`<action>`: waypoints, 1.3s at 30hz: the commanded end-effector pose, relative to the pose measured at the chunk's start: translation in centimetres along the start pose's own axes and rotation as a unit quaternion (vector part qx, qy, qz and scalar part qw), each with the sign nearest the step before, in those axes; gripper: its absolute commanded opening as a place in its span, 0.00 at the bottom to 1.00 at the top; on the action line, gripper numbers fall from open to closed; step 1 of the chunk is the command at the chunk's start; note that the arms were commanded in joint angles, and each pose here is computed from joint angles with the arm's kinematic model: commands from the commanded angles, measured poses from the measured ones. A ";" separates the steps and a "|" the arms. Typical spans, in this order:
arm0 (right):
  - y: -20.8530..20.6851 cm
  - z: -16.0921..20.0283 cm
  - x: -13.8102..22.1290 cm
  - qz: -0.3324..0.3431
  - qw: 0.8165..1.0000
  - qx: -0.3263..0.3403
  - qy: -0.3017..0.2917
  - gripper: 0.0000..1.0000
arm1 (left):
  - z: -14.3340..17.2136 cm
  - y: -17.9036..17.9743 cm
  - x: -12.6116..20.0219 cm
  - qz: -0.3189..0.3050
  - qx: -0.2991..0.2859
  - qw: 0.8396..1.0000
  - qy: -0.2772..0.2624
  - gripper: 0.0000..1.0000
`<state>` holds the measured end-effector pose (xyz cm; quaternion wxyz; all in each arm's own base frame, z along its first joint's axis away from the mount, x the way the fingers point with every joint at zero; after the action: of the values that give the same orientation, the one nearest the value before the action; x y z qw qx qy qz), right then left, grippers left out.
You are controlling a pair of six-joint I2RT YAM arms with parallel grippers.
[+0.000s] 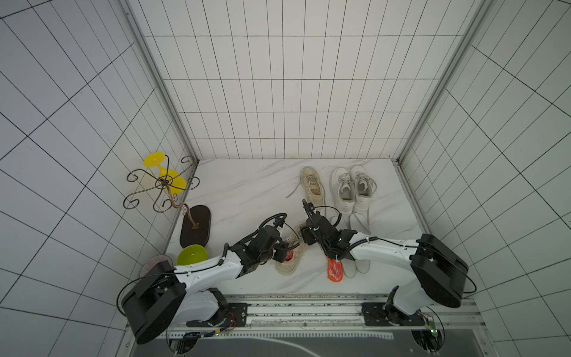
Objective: Remove the insole from the shoe
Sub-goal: Untie the shoelace on the shoe.
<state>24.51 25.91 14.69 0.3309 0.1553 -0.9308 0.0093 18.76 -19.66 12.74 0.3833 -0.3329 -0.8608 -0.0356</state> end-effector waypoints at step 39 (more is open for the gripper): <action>-14.3 -10.4 5.0 0.210 0.947 -0.220 -0.107 0.91 | -2.1 -0.5 1.5 0.001 -0.016 0.998 -0.069 0.00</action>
<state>30.61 12.77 21.56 0.2652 -0.1196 -0.9482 -0.1275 18.58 -19.51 13.24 0.3686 -0.3334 -0.8668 -0.0409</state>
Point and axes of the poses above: each gripper's point midway between its finger pads, its own x axis back along the fingers, its own y axis along the line the jaws close on, z = x × y, the point moved 8 cm from there along x, back along the fingers, and after that the axes turned 11 degrees about -x, right-handed, at the moved point
